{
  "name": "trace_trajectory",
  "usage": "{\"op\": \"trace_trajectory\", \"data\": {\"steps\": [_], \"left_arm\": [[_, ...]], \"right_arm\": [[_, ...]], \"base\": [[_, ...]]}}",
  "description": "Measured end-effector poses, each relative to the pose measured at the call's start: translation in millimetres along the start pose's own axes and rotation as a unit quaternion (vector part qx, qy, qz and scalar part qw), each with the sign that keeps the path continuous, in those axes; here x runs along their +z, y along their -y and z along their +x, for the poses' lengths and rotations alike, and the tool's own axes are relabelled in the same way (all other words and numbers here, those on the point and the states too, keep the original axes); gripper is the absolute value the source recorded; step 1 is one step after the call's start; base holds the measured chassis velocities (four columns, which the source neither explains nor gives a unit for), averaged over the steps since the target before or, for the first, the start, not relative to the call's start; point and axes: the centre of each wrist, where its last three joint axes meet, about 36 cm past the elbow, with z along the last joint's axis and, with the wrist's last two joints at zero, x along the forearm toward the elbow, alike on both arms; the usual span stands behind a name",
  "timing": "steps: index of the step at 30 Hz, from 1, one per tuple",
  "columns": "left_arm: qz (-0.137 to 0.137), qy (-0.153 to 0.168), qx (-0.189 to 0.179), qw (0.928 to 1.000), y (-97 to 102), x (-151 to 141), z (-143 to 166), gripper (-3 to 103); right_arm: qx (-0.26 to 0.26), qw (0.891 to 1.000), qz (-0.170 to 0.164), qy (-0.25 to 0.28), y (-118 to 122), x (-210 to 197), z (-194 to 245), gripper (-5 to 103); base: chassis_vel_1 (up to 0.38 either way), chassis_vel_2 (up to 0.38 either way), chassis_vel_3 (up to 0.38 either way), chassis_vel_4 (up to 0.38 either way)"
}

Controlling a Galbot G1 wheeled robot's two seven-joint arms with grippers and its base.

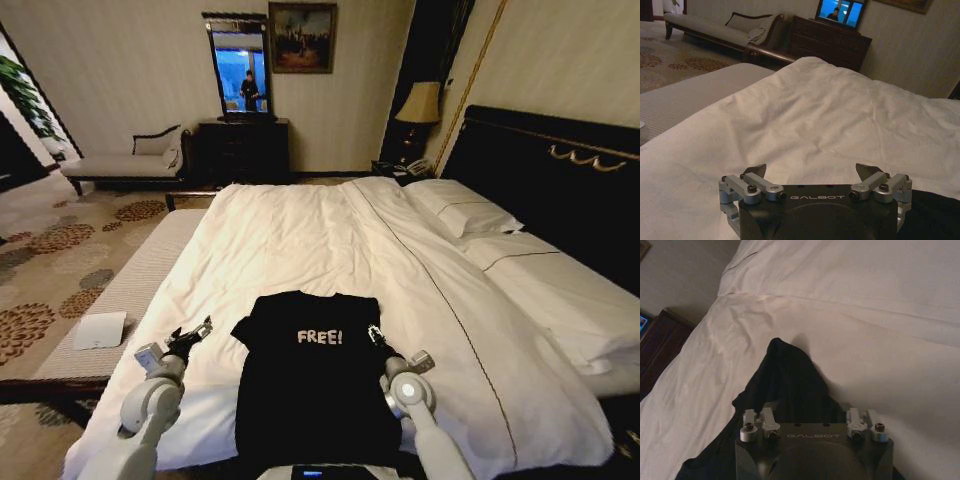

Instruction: Fold the clothes on the bed.

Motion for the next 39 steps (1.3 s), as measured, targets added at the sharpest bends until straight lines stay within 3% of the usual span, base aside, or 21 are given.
{"op": "trace_trajectory", "data": {"steps": [6,9,17,26,39], "left_arm": [[0.000,0.000,-0.005,1.0000,-2.1,0.4,3.2,100],[0.001,0.001,-0.006,1.0000,-1.4,0.4,5.1,100],[0.004,0.004,-0.005,1.0000,1.6,-1.2,7.1,100],[0.003,0.005,-0.005,1.0000,3.3,-0.2,11.5,100],[0.005,0.008,0.002,0.9999,7.5,-3.3,16.1,100]], "right_arm": [[0.003,1.000,0.006,0.001,3.3,1.9,1.6,43],[0.005,1.000,0.011,0.002,4.3,3.1,3.6,27],[0.007,1.000,0.016,0.002,6.5,4.0,11.2,2],[0.008,0.999,0.033,0.022,6.9,-11.0,10.7,0],[0.032,0.987,0.144,0.065,19.6,-82.2,-21.9,0]], "base": [[0.000,0.000,0.000,0.000],[0.000,0.000,0.000,0.000],[0.000,0.000,0.000,0.000],[0.000,0.000,0.000,0.000],[0.000,0.000,0.000,0.000]]}}
